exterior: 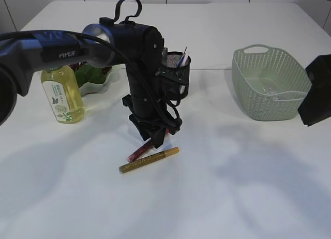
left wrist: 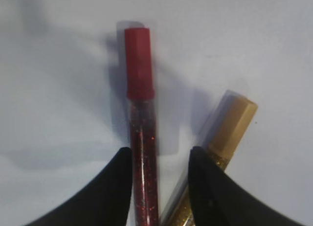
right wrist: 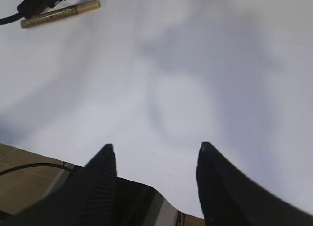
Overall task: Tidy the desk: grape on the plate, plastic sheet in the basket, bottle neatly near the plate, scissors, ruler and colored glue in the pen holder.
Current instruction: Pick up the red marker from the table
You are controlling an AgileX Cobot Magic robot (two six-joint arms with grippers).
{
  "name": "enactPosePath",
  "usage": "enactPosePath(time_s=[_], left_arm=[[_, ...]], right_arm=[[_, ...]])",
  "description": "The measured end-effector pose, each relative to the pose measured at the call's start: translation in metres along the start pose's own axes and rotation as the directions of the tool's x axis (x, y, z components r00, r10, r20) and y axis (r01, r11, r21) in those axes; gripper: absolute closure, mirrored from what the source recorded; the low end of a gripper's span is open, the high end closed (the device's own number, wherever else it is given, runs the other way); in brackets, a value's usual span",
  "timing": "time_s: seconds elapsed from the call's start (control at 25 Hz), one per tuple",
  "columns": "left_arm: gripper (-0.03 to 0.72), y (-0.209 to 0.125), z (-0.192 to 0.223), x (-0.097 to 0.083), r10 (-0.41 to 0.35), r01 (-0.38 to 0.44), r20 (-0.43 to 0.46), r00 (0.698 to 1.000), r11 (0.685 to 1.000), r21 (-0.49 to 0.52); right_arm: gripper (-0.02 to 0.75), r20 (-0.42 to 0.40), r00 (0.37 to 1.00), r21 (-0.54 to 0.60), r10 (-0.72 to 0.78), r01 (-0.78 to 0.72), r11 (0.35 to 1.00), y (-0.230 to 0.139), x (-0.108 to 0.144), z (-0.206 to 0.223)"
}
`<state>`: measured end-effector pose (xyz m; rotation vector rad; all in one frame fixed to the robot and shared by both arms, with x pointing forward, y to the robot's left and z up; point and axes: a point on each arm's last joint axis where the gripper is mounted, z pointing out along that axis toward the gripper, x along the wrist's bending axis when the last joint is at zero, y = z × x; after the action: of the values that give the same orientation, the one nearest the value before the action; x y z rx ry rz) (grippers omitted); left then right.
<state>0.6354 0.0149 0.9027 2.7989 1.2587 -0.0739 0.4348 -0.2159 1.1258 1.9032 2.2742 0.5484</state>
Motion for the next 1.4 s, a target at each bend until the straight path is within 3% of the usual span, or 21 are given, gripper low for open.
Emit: enactPosePath(time_s=[1.4], left_arm=[[0.39, -0.0001, 0.0011, 0.0006, -0.017, 0.017, -0.005, 1.0, 1.0, 0.003]], right_arm=[[0.319, 0.0, 1.0, 0.0, -0.002, 0.002, 1.0, 0.0, 0.0, 0.0]])
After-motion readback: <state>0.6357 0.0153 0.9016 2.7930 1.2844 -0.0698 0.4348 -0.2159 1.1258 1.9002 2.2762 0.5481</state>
